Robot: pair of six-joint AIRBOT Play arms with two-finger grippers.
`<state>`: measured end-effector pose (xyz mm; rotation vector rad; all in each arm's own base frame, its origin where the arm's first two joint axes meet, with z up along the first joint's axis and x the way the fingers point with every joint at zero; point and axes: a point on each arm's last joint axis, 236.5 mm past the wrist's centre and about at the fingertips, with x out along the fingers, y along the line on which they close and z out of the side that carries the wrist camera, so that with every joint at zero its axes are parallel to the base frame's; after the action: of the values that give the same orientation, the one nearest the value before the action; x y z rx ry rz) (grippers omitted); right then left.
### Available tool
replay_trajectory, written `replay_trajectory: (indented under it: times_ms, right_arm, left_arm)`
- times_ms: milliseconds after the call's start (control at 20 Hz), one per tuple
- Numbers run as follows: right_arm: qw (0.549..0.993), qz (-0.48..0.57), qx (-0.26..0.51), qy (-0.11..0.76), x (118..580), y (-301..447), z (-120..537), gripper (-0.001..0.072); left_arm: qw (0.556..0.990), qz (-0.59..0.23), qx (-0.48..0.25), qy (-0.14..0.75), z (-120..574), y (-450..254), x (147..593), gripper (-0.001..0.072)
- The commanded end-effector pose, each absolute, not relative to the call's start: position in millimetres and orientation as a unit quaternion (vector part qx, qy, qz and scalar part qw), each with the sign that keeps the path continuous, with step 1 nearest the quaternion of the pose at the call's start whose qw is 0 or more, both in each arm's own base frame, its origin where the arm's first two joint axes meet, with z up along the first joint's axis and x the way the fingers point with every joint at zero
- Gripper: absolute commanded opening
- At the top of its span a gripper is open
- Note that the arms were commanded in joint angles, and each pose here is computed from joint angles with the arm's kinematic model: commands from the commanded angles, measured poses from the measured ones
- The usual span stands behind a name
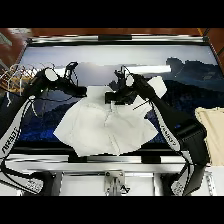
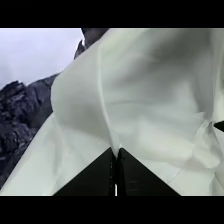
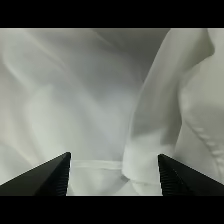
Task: Fold the shirts.
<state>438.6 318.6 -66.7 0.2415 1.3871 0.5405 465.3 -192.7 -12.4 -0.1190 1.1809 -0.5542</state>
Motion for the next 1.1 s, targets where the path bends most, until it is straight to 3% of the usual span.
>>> replay_trajectory:
  times_ms: [0, 250, 350, 400, 450, 500, 550, 700, 800, 900, 1050]
  right_arm:
    - [0.745, 0.216, 0.110, 0.622, 453, 308, -79, 0.0664]
    - [0.751, 0.201, 0.099, 0.620, 460, 298, -89, 0.0654]
    - [0.751, 0.201, 0.100, 0.621, 461, 299, -92, 0.0499]
    - [0.751, 0.200, 0.100, 0.621, 461, 299, -92, 0.0490]
    - [0.751, 0.200, 0.099, 0.621, 460, 299, -92, 0.0367]
    - [0.750, 0.200, 0.100, 0.622, 460, 299, -92, 0.0182]
    - [0.749, 0.200, 0.099, 0.624, 459, 298, -92, 0.0111]
    - [0.754, 0.209, 0.075, 0.619, 459, 293, -77, 0.0088]
    - [0.780, 0.224, 0.050, 0.582, 473, 287, -37, 0.0087]
    - [0.818, 0.258, 0.028, 0.513, 490, 283, 30, 0.0087]
    - [0.870, 0.292, 0.005, 0.397, 489, 262, 161, 0.0088]
  left_arm:
    - [0.800, -0.271, -0.044, 0.533, 11, -193, 461, 0.0051]
    - [0.815, -0.316, -0.043, 0.485, 59, -219, 451, 0.0050]
    - [0.815, -0.331, -0.036, 0.474, 71, -231, 444, 0.0051]
    - [0.815, -0.336, -0.033, 0.471, 73, -235, 442, 0.0050]
    - [0.814, -0.339, -0.031, 0.470, 74, -238, 440, 0.0050]
    - [0.814, -0.340, -0.030, 0.470, 74, -240, 439, 0.0050]
    - [0.814, -0.341, -0.029, 0.470, 74, -240, 439, 0.0050]
    - [0.818, -0.332, -0.025, 0.469, 74, -232, 442, 0.0050]
    - [0.826, -0.328, -0.017, 0.458, 79, -222, 449, 0.0050]
    - [0.843, -0.329, -0.008, 0.426, 107, -213, 461, 0.0050]
    - [0.890, -0.329, 0.004, 0.316, 214, -205, 475, 0.0050]
